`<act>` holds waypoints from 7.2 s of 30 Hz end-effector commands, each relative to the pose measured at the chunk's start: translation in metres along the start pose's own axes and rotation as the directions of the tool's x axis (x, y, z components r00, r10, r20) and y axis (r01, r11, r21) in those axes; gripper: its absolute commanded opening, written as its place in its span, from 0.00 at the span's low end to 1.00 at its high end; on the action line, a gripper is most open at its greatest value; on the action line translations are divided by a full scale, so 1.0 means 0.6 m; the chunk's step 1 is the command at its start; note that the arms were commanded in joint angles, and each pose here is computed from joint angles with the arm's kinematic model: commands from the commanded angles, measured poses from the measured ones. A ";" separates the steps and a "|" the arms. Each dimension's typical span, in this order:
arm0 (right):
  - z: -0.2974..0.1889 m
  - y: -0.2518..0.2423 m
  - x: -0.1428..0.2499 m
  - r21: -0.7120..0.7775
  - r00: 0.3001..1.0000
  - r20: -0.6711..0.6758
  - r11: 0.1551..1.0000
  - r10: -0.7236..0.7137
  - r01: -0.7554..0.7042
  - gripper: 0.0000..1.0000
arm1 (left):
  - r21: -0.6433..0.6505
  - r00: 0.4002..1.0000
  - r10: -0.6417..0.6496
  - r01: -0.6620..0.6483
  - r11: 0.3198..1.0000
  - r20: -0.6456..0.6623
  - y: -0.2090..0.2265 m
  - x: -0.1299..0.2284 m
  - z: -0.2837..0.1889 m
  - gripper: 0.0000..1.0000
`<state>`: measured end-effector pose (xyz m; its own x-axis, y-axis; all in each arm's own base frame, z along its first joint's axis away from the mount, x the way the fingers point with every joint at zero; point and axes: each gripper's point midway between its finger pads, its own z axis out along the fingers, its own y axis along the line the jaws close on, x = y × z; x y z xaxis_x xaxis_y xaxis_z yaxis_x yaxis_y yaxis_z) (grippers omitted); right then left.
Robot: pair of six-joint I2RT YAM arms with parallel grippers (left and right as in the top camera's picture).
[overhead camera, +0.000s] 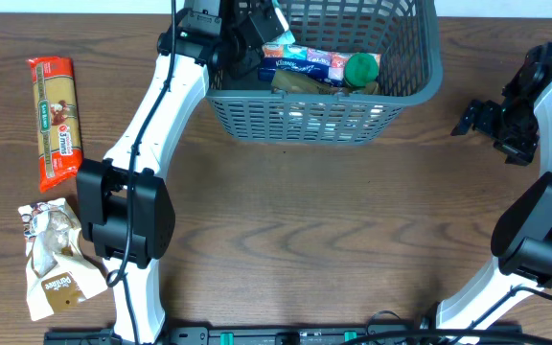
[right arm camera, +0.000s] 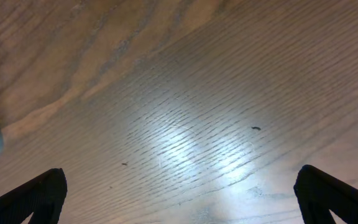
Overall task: Pack container
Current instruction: 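Carry the mint-green pouch into the basket and release it, then move the left gripper to the spaghetti package and grasp it, then lift the spaghetti package over the basket and open the left gripper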
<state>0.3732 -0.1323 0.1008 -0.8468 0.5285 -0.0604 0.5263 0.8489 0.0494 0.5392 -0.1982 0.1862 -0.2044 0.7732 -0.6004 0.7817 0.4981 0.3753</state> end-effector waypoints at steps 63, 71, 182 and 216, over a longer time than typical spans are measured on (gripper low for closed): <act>-0.001 0.008 0.007 -0.020 1.000 -0.011 1.000 -0.012 0.011 0.99 | -0.604 0.351 -0.935 0.756 0.252 0.049 0.266 0.460 -0.417 0.99; -0.001 0.008 0.006 -0.020 1.000 -0.009 1.000 -0.012 0.012 0.99 | -0.594 0.211 -0.969 0.767 0.244 -0.125 0.231 0.592 -0.273 0.98; -0.001 0.007 0.013 -0.020 0.993 -0.025 0.993 -0.116 0.116 0.99 | -0.119 0.873 0.427 -0.410 0.904 0.237 -0.055 -0.217 -0.092 0.06; -0.002 0.006 0.021 -0.021 0.992 -0.043 0.993 -0.116 0.115 0.99 | -0.575 0.892 -0.307 0.450 0.683 0.333 0.231 -0.068 -0.479 0.98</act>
<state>0.3651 -0.1262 0.1004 -0.8968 0.4417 -0.0243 0.4399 0.8963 0.0563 0.5002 -0.1170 0.4537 -0.0375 0.6615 -0.7490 0.3147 0.7192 0.6195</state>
